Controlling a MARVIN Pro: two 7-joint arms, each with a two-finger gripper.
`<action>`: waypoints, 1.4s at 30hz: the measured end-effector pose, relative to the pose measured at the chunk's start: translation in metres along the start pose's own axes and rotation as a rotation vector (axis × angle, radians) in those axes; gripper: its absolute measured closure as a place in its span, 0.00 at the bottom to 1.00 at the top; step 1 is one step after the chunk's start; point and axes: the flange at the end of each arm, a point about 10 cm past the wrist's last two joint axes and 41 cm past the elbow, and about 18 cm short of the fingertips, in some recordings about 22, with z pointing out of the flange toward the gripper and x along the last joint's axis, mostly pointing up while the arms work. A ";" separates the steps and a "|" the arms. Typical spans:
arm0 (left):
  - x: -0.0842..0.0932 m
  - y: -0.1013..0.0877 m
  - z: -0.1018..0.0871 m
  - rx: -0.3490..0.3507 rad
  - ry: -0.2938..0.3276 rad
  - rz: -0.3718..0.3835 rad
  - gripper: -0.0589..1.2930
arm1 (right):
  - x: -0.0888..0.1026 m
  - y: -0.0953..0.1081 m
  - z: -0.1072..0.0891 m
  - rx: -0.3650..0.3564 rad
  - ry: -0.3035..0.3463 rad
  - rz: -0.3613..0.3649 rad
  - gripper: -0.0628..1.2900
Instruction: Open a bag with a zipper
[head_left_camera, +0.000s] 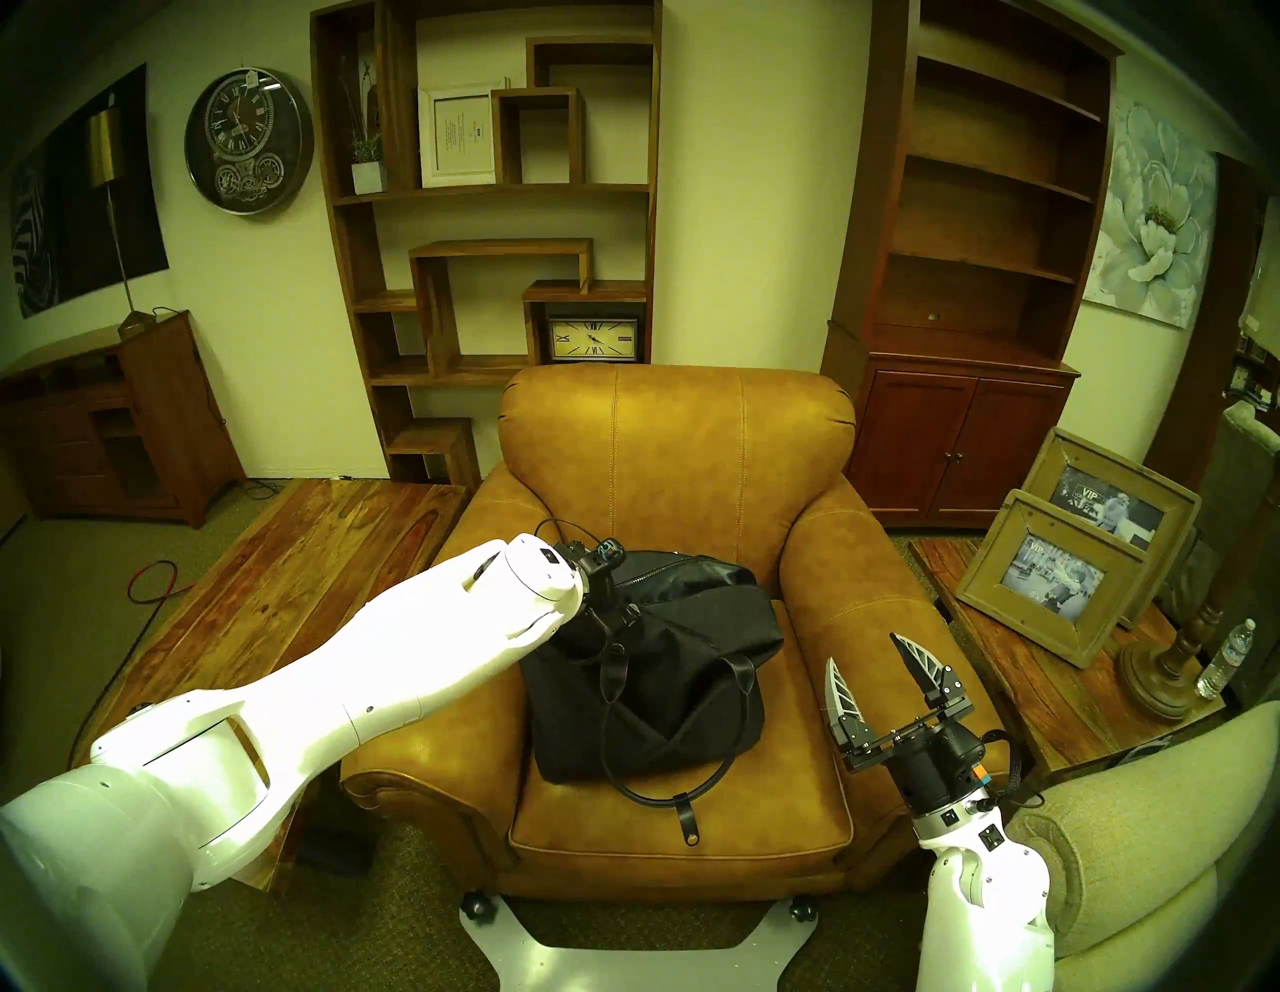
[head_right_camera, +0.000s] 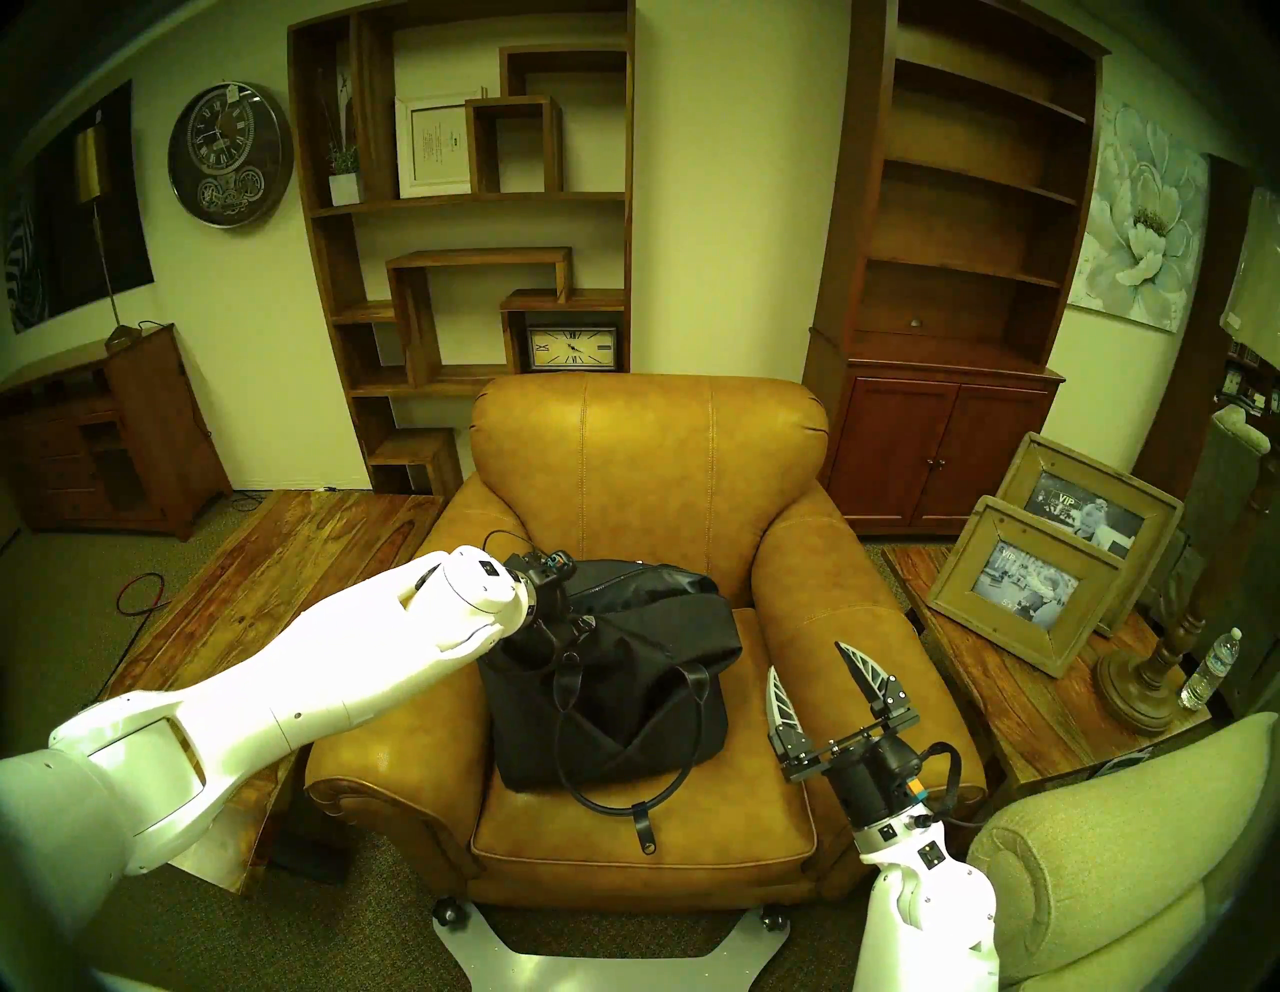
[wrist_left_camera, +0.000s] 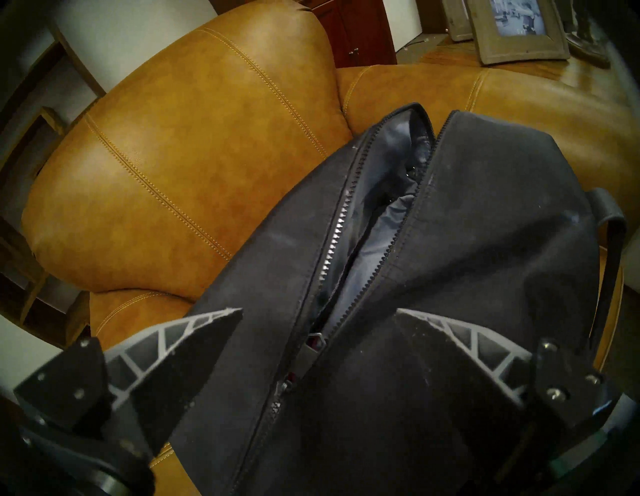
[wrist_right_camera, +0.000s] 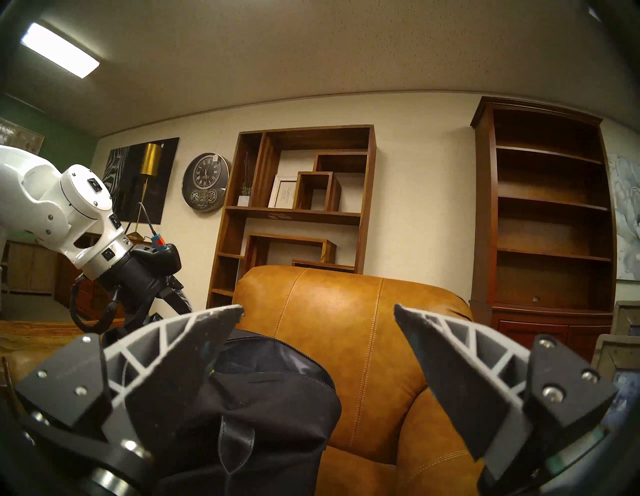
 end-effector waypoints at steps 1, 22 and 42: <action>0.002 -0.002 0.001 -0.002 0.006 -0.034 0.05 | 0.000 0.000 0.000 -0.003 -0.002 -0.001 0.05; -0.003 -0.007 0.027 -0.036 -0.195 -0.240 0.05 | 0.002 0.000 0.002 -0.024 0.004 -0.001 0.05; -0.004 0.007 0.017 0.153 -0.331 -0.120 0.05 | 0.002 0.000 0.002 -0.026 0.006 -0.001 0.05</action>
